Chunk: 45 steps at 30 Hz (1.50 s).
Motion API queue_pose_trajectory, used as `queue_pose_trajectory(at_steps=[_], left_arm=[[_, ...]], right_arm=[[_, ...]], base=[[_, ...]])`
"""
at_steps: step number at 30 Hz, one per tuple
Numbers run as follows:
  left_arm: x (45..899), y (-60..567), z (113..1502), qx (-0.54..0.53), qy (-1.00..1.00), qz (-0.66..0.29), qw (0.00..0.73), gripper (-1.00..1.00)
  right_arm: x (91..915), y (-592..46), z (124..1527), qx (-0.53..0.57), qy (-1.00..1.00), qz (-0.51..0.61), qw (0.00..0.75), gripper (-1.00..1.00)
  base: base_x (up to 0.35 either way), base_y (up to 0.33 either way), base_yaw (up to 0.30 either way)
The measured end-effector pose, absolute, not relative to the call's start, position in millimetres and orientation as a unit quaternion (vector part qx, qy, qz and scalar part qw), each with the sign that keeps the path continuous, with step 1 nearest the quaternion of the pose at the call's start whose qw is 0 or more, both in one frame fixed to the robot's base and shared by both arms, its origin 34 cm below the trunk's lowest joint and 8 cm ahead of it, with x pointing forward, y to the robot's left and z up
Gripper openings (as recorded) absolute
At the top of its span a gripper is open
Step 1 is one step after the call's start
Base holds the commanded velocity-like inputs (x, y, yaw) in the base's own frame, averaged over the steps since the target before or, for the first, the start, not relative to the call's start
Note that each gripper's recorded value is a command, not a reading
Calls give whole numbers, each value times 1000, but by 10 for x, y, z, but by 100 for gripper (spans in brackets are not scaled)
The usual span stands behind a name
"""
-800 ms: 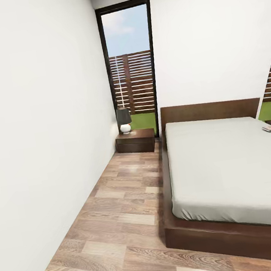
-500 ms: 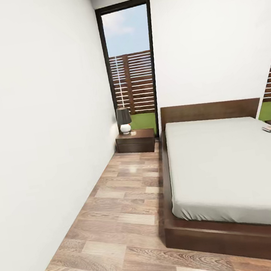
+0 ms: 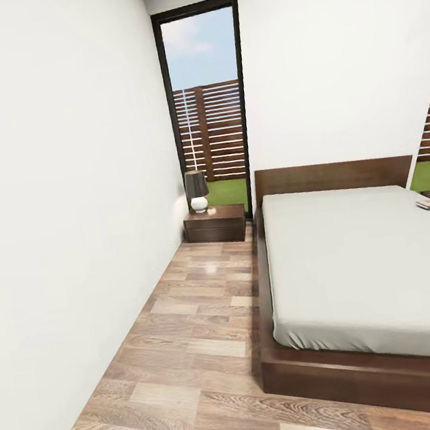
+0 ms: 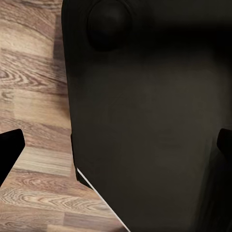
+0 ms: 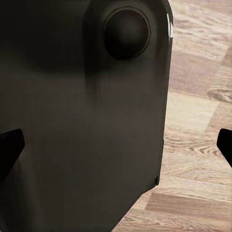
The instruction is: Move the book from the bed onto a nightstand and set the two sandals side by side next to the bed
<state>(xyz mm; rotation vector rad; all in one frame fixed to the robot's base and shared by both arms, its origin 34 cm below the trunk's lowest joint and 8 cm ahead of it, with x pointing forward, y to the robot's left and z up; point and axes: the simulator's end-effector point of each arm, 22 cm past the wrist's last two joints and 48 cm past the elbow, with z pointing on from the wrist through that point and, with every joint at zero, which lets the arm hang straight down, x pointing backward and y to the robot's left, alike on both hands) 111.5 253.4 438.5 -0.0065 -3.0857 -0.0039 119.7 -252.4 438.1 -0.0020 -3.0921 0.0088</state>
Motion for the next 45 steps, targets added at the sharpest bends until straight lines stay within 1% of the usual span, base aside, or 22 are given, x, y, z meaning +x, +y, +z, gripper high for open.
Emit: queue_pose_trajectory(at_steps=[17,20,31,45], left_arm=[[1115,2534,4385,-2,-1000,-1,28,100],[1194,2498,4381,-3,-1000,1,17,100],[1398,2445,4380,-3,-1000,4,-20,100],[1425,2438,4381,-2,-1000,5,-25,100]], right_arm=[[1198,-2524,4381,-1,-1000,3,25,100],[1238,-2467,4379,-2,-1000,-1,20,100],[1342,-2348,4378,-3,-1000,-8,9,100],[1356,-2335,4378,-3,-1000,-9,8,100]], base=[[0,0,-4],[0,0,-117],[0,0,-234],[0,0,-288]])
